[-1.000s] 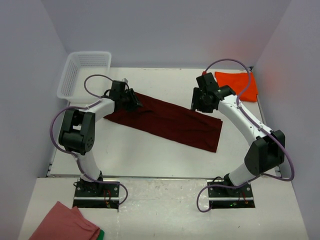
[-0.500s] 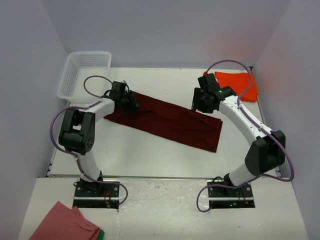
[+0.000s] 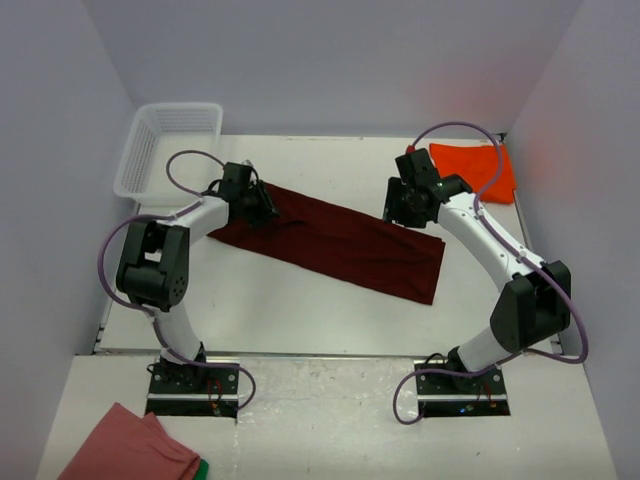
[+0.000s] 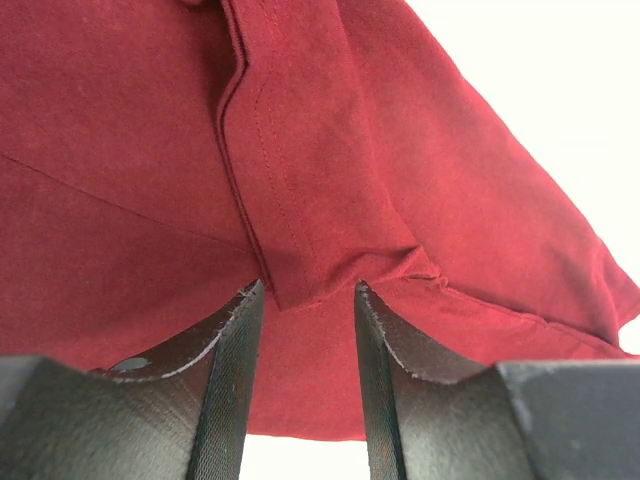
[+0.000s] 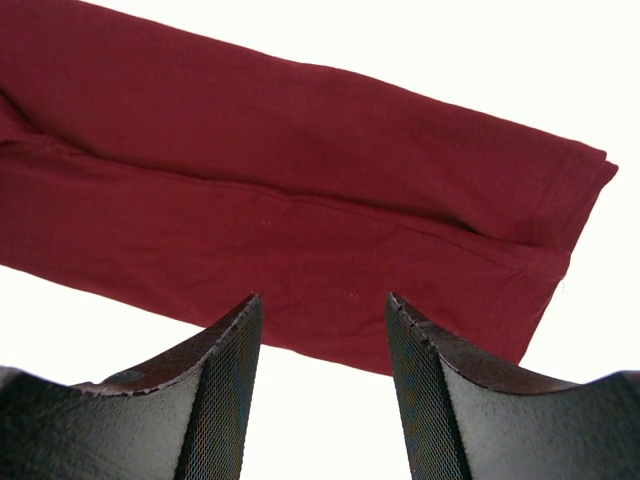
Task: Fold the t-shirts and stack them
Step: Rotate the tshirt 85 degrees
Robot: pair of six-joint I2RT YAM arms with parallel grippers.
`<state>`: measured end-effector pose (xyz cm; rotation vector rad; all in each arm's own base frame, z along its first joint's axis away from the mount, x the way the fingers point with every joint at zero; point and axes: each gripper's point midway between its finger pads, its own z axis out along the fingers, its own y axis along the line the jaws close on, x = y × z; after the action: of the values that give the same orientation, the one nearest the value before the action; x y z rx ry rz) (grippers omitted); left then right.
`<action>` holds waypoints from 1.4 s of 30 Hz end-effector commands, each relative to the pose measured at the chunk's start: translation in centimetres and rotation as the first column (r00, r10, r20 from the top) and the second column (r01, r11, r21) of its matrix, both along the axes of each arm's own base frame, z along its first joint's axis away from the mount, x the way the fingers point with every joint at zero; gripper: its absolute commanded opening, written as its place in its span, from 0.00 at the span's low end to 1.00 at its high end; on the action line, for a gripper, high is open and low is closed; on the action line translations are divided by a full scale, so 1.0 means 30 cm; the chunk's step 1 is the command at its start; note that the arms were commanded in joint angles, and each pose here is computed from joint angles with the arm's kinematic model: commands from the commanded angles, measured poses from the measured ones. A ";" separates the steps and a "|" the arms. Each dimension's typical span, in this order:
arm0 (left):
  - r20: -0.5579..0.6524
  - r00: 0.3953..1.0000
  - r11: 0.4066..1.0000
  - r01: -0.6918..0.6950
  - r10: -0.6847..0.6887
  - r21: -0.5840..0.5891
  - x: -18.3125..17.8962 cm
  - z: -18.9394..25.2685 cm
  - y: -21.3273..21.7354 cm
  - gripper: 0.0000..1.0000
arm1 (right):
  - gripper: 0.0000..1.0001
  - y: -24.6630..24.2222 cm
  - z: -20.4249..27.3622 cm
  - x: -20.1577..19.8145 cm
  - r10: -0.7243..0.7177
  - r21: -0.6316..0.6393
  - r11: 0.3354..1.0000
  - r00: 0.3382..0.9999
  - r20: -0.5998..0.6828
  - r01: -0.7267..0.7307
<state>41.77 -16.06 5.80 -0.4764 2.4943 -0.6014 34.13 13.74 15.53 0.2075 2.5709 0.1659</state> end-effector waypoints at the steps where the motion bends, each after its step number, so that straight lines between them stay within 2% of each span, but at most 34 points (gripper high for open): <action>1: 0.020 1.000 1.000 0.005 -0.005 -0.021 0.023 0.019 -0.032 0.43 | 0.54 -0.005 0.064 -0.003 0.004 0.014 1.000 0.998 0.059 -0.005; 14: 0.007 1.000 1.000 0.008 -0.008 -0.015 0.033 -0.005 -0.039 0.42 | 0.54 0.003 0.040 0.007 0.008 0.016 1.000 0.999 0.038 -0.008; 17: 0.003 1.000 1.000 0.009 -0.009 -0.015 0.039 -0.015 -0.041 0.39 | 0.54 0.006 0.035 0.009 0.009 0.018 1.000 0.999 0.035 -0.010; 19: 0.007 1.000 1.000 0.014 -0.014 -0.022 0.050 -0.013 -0.049 0.31 | 0.54 0.005 0.024 0.007 0.011 0.013 1.000 1.000 0.025 -0.011; 23: 0.031 0.999 0.999 0.032 -0.031 -0.041 0.075 0.017 -0.075 0.03 | 0.54 0.006 0.006 0.007 0.015 0.010 1.000 1.000 0.014 -0.015; 25: 0.044 0.998 0.998 0.043 -0.041 -0.047 0.082 0.036 -0.089 0.00 | 0.54 0.009 0.003 0.007 0.016 0.009 1.000 1.000 0.013 -0.017; 35: 0.100 0.990 0.990 0.112 -0.103 -0.088 0.149 0.096 -0.191 0.01 | 0.54 0.016 -0.020 0.017 0.019 0.008 1.000 1.000 -0.007 -0.019; 36: 0.084 0.990 0.990 0.116 -0.109 -0.085 0.156 0.067 -0.197 0.04 | 0.54 0.016 -0.021 0.019 0.022 0.007 1.000 1.000 -0.007 -0.022; 37: 0.084 0.990 0.990 0.116 -0.109 -0.085 0.179 0.053 -0.205 0.13 | 0.54 0.013 -0.025 0.017 0.021 0.002 1.000 1.000 -0.010 -0.021; 38: 0.111 0.986 0.987 0.137 -0.127 -0.088 0.236 0.064 -0.228 0.25 | 0.54 0.011 -0.031 0.017 0.024 -0.003 1.000 1.000 -0.013 -0.024; 39: 0.111 0.986 0.987 0.138 -0.128 -0.088 0.236 0.064 -0.228 0.25 | 0.54 0.011 -0.031 0.017 0.026 -0.004 1.000 1.000 -0.013 -0.026; 40: 0.126 0.981 0.982 0.162 -0.150 -0.094 0.248 0.069 -0.241 0.36 | 0.54 0.014 -0.035 0.016 0.030 -0.004 1.000 0.999 -0.017 -0.030; 42: 0.156 0.973 0.979 0.186 -0.170 -0.089 0.269 0.093 -0.258 0.42 | 0.54 0.010 -0.047 0.013 0.029 -0.009 1.000 0.999 -0.025 -0.029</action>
<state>48.03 -22.32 5.66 -0.3394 2.4702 -0.7442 34.13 13.95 14.53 0.1960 2.6013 0.1634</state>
